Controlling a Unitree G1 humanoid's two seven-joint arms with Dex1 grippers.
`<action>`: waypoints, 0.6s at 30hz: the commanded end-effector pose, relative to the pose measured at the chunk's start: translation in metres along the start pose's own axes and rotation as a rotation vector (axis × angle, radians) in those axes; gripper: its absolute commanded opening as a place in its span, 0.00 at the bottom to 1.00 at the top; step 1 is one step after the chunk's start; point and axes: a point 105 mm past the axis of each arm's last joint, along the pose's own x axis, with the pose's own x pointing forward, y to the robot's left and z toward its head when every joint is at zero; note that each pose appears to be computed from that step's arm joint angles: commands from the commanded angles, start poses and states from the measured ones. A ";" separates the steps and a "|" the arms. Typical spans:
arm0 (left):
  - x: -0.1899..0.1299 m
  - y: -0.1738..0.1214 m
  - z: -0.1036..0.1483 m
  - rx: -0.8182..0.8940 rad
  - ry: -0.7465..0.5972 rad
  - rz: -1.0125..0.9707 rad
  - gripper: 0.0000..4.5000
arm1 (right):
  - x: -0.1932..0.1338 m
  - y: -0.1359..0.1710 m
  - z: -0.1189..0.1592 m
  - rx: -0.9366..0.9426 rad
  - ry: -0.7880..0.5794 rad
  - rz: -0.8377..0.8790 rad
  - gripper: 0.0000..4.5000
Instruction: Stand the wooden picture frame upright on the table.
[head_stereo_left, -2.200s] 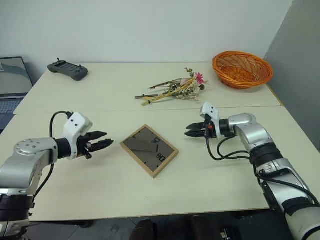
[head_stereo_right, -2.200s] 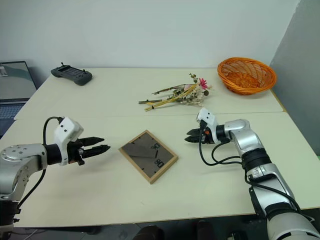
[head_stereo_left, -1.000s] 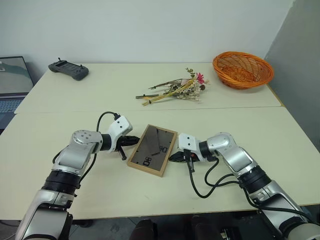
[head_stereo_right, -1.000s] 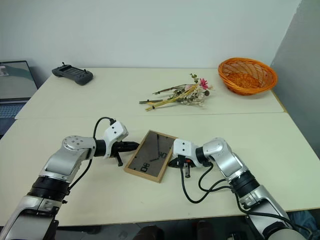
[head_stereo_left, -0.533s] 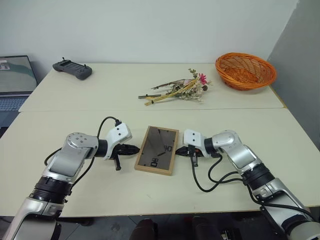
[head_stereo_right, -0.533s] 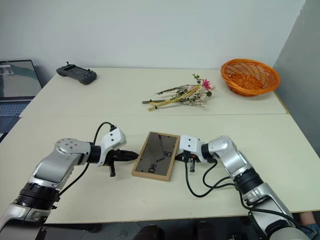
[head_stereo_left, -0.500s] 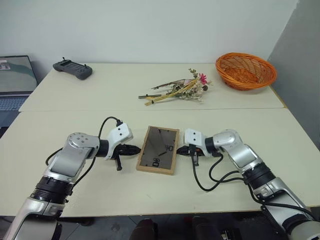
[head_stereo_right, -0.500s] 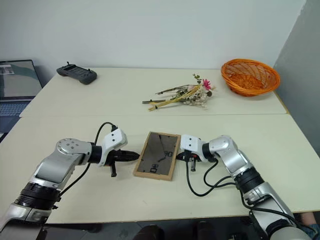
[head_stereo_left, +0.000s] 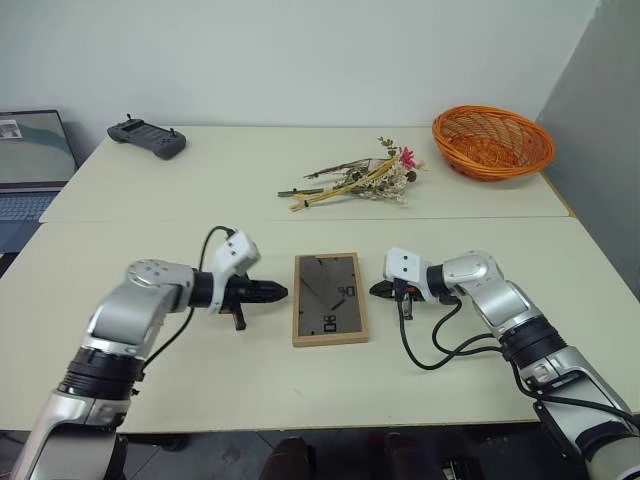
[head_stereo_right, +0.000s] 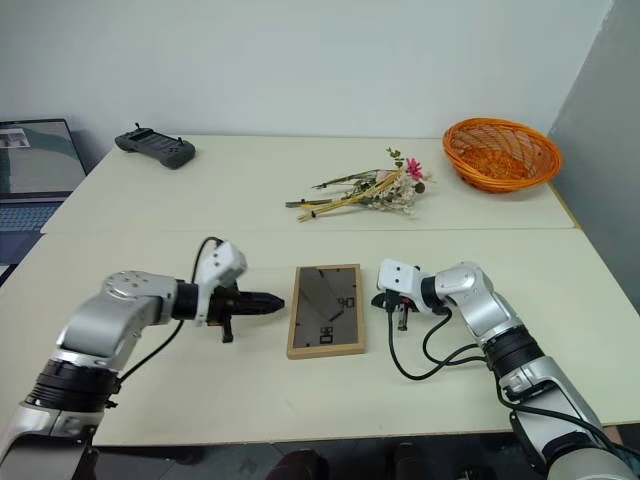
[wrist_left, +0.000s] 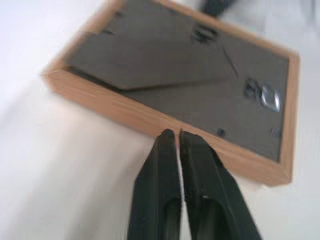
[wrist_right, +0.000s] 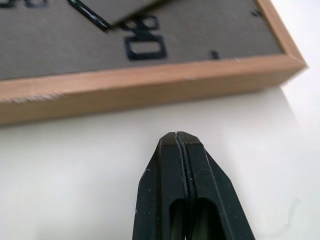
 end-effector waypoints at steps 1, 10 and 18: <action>-0.014 -0.002 0.001 -0.278 -0.063 -0.079 0.29 | -0.004 -0.012 0.002 -0.011 -0.011 -0.062 0.00; -0.003 -0.014 -0.018 -0.834 -0.085 -0.208 0.64 | 0.003 -0.003 0.011 -0.008 -0.048 -0.056 0.00; 0.017 -0.026 -0.042 -0.875 -0.039 -0.214 1.00 | 0.012 0.017 0.016 0.008 -0.063 -0.017 0.00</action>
